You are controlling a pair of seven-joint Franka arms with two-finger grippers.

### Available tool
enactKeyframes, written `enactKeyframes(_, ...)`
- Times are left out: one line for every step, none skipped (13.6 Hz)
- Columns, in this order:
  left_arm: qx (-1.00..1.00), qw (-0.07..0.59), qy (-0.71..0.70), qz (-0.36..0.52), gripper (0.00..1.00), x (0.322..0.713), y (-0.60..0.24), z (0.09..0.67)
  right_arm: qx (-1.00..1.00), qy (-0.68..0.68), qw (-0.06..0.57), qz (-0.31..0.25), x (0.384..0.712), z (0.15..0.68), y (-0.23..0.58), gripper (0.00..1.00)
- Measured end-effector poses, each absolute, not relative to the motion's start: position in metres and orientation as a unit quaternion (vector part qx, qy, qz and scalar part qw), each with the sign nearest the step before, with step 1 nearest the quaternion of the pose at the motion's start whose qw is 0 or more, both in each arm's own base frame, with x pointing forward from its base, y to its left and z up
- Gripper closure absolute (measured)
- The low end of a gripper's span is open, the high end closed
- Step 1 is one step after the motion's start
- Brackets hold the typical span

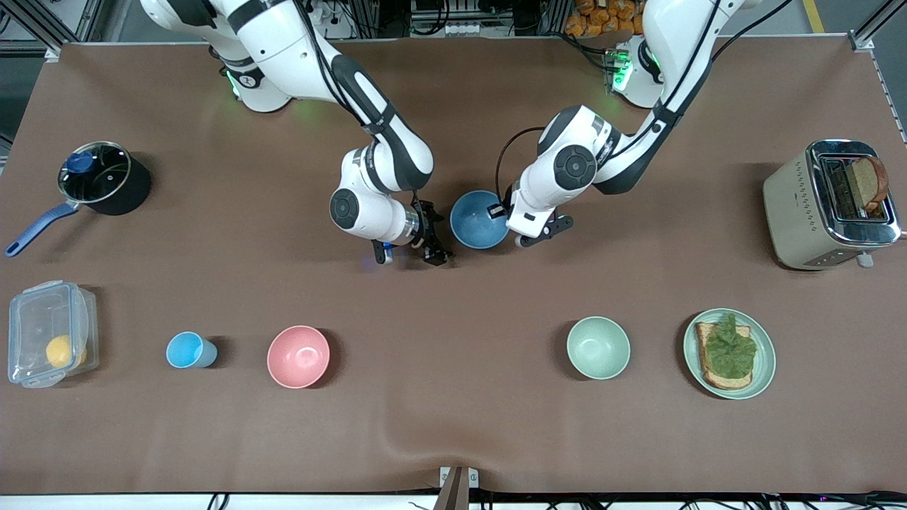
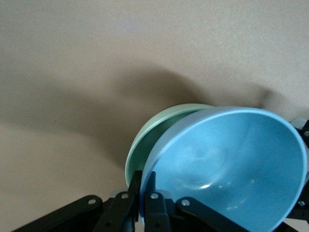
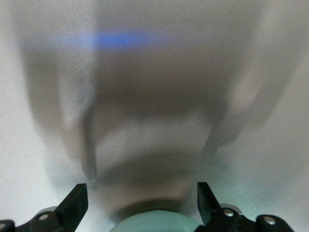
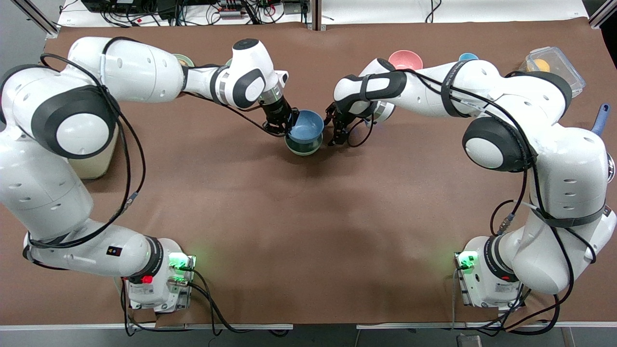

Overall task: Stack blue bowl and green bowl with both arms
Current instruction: 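Open the left gripper to release the blue bowl and lift away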

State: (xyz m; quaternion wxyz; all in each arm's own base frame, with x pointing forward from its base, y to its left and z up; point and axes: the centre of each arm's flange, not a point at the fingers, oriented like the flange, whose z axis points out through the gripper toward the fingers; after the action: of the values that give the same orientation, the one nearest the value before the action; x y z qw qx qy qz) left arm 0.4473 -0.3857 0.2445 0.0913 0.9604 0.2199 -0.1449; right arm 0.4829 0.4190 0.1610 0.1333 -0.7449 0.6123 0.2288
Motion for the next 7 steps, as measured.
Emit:
enactKeyframes(0.96, 0.091, 0.22, -0.146, 0.94, 0.4478, -0.3861, 0.2426, -0.745, 0.612, 0.134, 0.229, 0.4826, 0.1616, 0.4198, 0.0)
enactKeyframes(0.96, 0.091, 0.221, -0.148, 0.94, 0.4483, -0.3859, 0.2406, -0.745, 0.611, 0.134, 0.229, 0.4823, 0.1617, 0.4201, 0.0)
enactKeyframes(0.959, 0.09, 0.222, -0.149, 0.95, 0.4486, -0.3856, 0.2389, -0.745, 0.611, 0.134, 0.229, 0.4823, 0.1617, 0.4202, 0.0)
enactKeyframes(0.959, 0.09, 0.222, -0.15, 0.9, 0.4486, -0.3855, 0.2374, -0.745, 0.611, 0.134, 0.229, 0.4823, 0.1617, 0.4202, 0.0)
enactKeyframes(0.96, 0.088, 0.219, -0.148, 0.9, 0.4488, -0.3851, 0.2367, -0.745, 0.611, 0.134, 0.229, 0.4823, 0.1617, 0.4202, 0.0)
enactKeyframes(0.962, 0.086, 0.215, -0.145, 0.82, 0.4496, -0.3845, 0.2368, -0.745, 0.611, 0.134, 0.229, 0.4823, 0.1617, 0.4202, 0.0)
enactKeyframes(0.963, 0.084, 0.214, -0.143, 0.74, 0.4508, -0.3838, 0.2373, -0.745, 0.611, 0.134, 0.23, 0.4823, 0.1617, 0.4202, 0.0)
